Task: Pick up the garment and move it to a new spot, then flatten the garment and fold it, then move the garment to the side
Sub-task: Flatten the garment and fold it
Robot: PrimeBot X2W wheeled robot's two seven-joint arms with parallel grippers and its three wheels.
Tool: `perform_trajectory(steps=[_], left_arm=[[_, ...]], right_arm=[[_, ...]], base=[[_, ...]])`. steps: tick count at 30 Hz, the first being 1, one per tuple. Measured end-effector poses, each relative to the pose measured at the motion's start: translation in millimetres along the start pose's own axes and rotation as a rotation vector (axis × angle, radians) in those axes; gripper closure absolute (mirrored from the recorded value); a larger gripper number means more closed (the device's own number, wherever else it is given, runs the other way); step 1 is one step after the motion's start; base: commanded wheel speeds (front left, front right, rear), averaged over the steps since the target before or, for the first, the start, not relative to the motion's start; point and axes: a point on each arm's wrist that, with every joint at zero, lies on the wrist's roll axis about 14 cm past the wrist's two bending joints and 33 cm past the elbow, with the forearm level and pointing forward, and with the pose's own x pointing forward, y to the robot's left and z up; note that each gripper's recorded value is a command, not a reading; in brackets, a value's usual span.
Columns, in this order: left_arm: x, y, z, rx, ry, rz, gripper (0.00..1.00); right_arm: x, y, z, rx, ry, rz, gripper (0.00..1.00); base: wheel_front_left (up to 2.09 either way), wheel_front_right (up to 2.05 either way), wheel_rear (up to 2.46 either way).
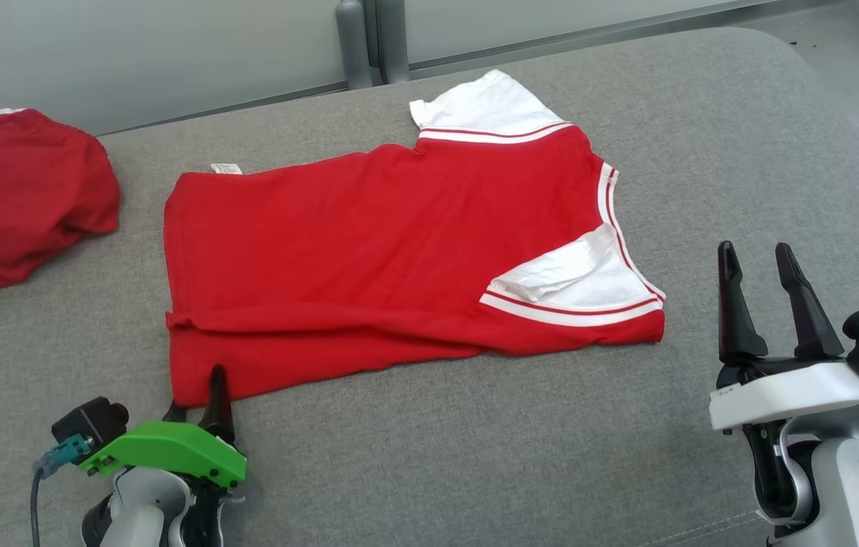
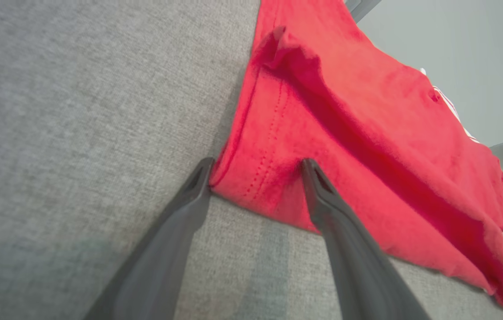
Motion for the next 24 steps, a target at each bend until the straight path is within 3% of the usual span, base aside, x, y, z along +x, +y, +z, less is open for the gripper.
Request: perform_trajectory(steps=[2,3,4,12,24], left_arm=[[6.0,-0.4,1.6,-0.016,-0.003,0.002,0.51],[7.9,-1.4,2.9,-0.021,-0.008,0.001,0.70],[9.6,-3.8,3.3,-0.023,-0.009,-0.006,1.00],[11.0,-18.6,10.7,-0.025,-0.056,-0.061,1.00],[-14.4,-7.1,27.2,-0.004,-0.127,-0.067,1.00]], right_arm=[[0.1,-2.2,-0.7,-0.001,0.000,-0.007,0.00],[0.1,-2.8,-1.1,-0.002,0.002,-0.009,0.00],[0.2,-3.4,-1.4,-0.003,0.002,-0.010,0.00],[-1.1,-8.4,-10.4,0.010,0.031,-0.027,0.00],[-19.9,-7.3,-73.0,0.063,0.252,-0.039,0.00]], base=[[0.00,0.00,0.00],[0.00,0.00,0.00],[0.00,0.00,0.00],[0.00,0.00,0.00],[0.00,0.00,0.00]])
